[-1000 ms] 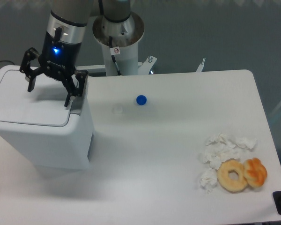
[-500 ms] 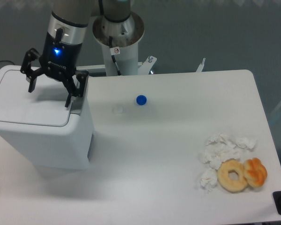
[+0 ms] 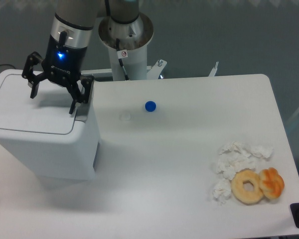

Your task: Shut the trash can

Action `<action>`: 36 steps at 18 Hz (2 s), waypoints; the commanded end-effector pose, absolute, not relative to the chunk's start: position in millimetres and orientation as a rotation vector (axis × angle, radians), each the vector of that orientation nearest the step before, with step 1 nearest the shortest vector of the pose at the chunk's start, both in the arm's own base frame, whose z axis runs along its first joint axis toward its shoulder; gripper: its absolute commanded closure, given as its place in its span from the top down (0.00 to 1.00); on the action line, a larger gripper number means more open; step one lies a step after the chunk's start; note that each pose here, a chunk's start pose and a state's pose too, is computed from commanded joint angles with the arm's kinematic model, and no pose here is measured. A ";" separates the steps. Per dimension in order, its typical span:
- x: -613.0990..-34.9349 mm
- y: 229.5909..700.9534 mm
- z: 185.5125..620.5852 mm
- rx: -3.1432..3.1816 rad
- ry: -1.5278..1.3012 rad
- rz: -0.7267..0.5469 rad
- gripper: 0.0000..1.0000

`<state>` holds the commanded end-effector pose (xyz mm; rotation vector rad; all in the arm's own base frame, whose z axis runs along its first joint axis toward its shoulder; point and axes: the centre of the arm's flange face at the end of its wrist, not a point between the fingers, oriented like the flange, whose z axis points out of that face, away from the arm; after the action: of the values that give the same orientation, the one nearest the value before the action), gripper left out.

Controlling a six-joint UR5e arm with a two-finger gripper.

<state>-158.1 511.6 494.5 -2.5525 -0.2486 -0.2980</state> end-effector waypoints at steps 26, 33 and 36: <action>-267.1 451.5 539.3 -2.470 -0.206 -0.044 1.00; -340.8 390.7 530.6 -2.653 -0.140 0.331 1.00; -362.4 370.4 516.7 -2.714 -0.194 0.375 1.00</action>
<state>-362.4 370.4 516.7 -2.7139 -0.1941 0.3745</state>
